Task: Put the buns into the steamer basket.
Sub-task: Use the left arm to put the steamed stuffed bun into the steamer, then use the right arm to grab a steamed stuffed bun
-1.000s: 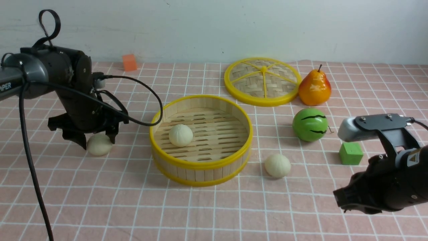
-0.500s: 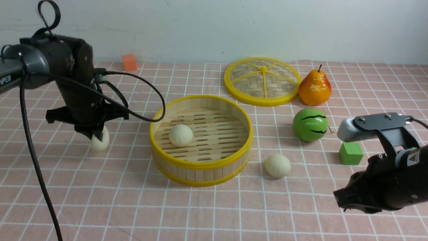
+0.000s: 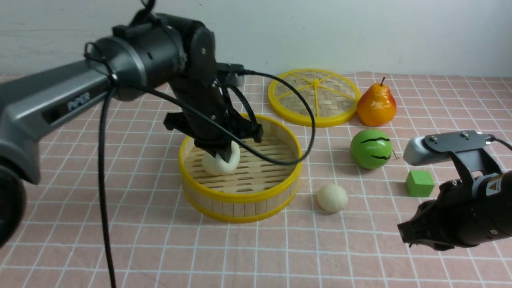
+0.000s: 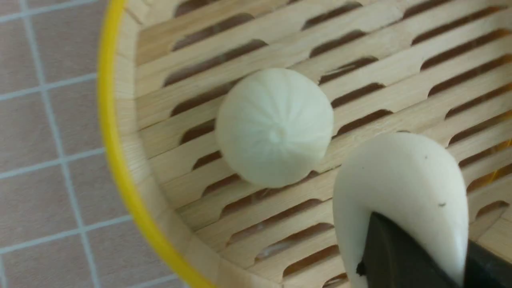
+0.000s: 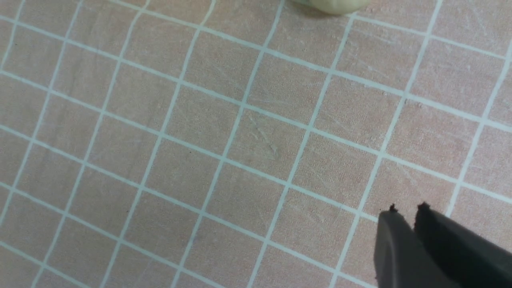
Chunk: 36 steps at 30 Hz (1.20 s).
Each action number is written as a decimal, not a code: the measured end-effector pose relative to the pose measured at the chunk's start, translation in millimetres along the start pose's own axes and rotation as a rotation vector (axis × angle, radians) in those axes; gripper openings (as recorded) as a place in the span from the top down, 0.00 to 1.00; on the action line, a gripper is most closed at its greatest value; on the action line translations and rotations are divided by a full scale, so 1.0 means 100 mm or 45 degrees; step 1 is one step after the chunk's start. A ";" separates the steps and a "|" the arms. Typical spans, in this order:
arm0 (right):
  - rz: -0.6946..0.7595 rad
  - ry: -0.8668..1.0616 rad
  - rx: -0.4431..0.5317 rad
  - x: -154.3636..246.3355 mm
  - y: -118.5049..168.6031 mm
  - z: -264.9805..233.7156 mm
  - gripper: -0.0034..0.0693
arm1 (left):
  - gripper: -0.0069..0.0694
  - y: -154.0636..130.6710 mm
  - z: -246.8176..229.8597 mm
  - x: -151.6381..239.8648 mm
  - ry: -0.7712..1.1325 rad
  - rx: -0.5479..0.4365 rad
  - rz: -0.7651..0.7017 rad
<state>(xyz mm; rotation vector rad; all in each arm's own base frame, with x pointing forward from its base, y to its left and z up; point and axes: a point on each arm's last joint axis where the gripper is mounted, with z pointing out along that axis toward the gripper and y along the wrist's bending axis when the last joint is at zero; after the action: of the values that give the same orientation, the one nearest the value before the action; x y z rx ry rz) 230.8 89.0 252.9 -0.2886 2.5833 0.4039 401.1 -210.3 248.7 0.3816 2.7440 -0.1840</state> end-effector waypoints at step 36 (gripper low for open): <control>-0.181 0.119 0.043 -0.92 0.14 1.14 0.23 | 0.38 0.20 -2.34 1.13 -0.442 0.014 0.066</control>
<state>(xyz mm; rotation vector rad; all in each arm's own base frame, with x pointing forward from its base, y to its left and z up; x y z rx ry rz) 356.5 152.3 209.3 -0.4861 2.6369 0.3019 227.0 -122.9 422.2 0.3840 2.3906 -0.2287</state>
